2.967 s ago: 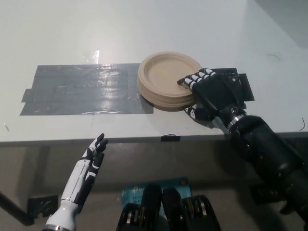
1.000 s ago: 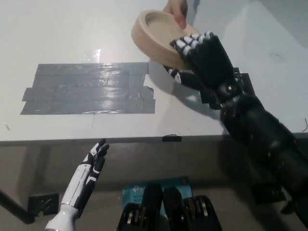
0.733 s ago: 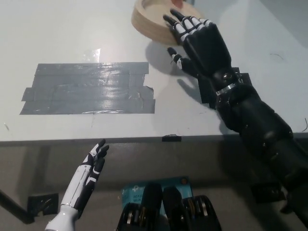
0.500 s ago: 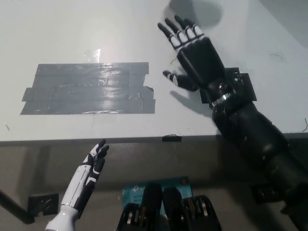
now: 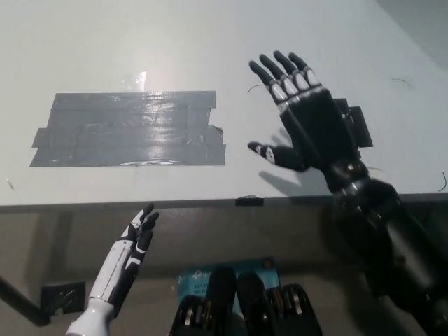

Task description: A stack of plates is kept in the middle of the desk close to the robot and the robot grabs the stack with its right hand, picks it up and hands it to a person.

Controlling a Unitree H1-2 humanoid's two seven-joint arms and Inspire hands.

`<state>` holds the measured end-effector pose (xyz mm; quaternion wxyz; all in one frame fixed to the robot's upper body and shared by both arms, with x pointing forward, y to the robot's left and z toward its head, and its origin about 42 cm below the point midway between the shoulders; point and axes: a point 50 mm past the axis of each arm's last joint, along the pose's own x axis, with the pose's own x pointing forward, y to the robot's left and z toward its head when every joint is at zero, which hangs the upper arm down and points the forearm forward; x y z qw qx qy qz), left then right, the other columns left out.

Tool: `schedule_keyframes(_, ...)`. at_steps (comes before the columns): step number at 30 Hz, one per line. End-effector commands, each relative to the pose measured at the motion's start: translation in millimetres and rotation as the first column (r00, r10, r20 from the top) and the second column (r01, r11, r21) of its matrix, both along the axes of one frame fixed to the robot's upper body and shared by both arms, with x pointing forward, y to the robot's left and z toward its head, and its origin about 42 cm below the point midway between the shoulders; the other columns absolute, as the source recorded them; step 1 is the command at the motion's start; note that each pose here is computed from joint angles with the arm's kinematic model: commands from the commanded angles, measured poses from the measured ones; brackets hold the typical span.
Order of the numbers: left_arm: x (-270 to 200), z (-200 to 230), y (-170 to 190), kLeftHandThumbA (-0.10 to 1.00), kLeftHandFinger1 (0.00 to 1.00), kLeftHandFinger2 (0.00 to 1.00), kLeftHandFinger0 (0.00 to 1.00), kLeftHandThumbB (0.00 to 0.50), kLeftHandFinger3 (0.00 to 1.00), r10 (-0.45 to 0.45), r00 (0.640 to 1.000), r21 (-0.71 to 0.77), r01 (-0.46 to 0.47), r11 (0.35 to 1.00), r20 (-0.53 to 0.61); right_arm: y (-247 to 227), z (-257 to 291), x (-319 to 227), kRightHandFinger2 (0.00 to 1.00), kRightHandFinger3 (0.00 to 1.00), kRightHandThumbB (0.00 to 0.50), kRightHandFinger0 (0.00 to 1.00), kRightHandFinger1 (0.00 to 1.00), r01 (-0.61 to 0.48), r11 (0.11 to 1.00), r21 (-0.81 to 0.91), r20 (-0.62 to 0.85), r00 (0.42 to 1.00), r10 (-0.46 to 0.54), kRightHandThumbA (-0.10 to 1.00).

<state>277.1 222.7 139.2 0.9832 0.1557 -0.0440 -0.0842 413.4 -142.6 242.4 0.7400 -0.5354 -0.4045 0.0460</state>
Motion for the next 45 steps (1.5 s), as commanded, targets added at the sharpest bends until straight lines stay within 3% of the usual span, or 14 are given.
schedule_keyframes(1,8,24,-1,1.00,1.00,1.00,1.00,0.000,1.00,-0.014,0.994,0.008,0.014,1.000,0.106,-49,95,-120,1.00,1.00,0.467,1.00,1.00,-0.189,0.955,0.227,0.213,0.967,0.141,0.98)
schedule_keyframes(5,5,21,-1,1.00,1.00,1.00,1.00,0.000,1.00,-0.017,0.995,0.014,0.016,1.000,0.094,-61,57,-153,1.00,1.00,0.429,1.00,1.00,-0.176,0.901,0.397,0.166,0.979,0.118,0.93)
schedule_keyframes(7,2,18,-1,1.00,1.00,1.00,1.00,0.000,1.00,-0.015,0.996,0.015,0.013,1.000,0.087,-63,33,-159,1.00,1.00,0.413,1.00,1.00,-0.131,0.887,0.443,0.106,0.990,0.093,0.94)
schedule_keyframes(9,-4,12,-2,1.00,1.00,1.00,1.00,0.000,1.00,-0.006,0.997,0.002,0.006,1.000,0.072,-62,8,-164,1.00,1.00,0.427,1.00,1.00,-0.071,0.858,0.509,0.018,0.997,0.072,0.99)
schedule_keyframes(12,-12,6,-1,1.00,1.00,1.00,1.00,0.000,1.00,0.006,0.998,0.000,-0.006,1.000,0.056,-58,-36,-171,1.00,1.00,0.394,1.00,1.00,0.021,0.818,0.575,-0.120,0.991,0.059,1.00)
schedule_keyframes(15,-21,-2,0,1.00,1.00,1.00,1.00,0.000,1.00,0.014,0.999,-0.008,-0.014,1.000,0.038,-51,-83,-176,1.00,1.00,0.374,1.00,1.00,0.112,0.738,0.665,-0.298,0.946,0.125,1.00)
schedule_keyframes(17,-25,-5,0,1.00,1.00,1.00,1.00,0.001,1.00,0.016,0.999,-0.016,-0.015,1.000,0.031,-49,-107,-175,1.00,1.00,0.330,1.00,1.00,0.179,0.736,0.653,-0.402,0.905,0.137,1.00)
schedule_keyframes(21,-29,-11,0,1.00,1.00,1.00,1.00,0.000,1.00,0.030,0.999,-0.025,-0.030,0.999,0.023,-55,-138,-167,1.00,1.00,0.351,1.00,1.00,0.278,0.786,0.552,-0.592,0.795,0.134,1.00)
schedule_keyframes(25,-32,-14,0,1.00,1.00,1.00,1.00,0.000,1.00,0.037,0.999,-0.036,-0.036,0.999,0.015,-54,-143,-164,1.00,1.00,0.388,1.00,1.00,0.255,0.807,0.532,-0.602,0.784,0.149,1.00)
schedule_keyframes(36,-45,-18,4,1.00,1.00,1.00,1.00,0.000,1.00,0.064,0.998,-0.019,-0.064,0.998,-0.003,-52,-153,-179,1.00,1.00,0.402,1.00,1.00,0.228,0.833,0.504,-0.664,0.719,0.205,1.00)
schedule_keyframes(45,-47,-21,3,1.00,1.00,1.00,1.00,0.000,1.00,0.072,0.997,-0.025,-0.072,0.997,-0.012,-49,-158,-177,1.00,1.00,0.378,1.00,1.00,0.209,0.840,0.500,-0.671,0.707,0.223,1.00)
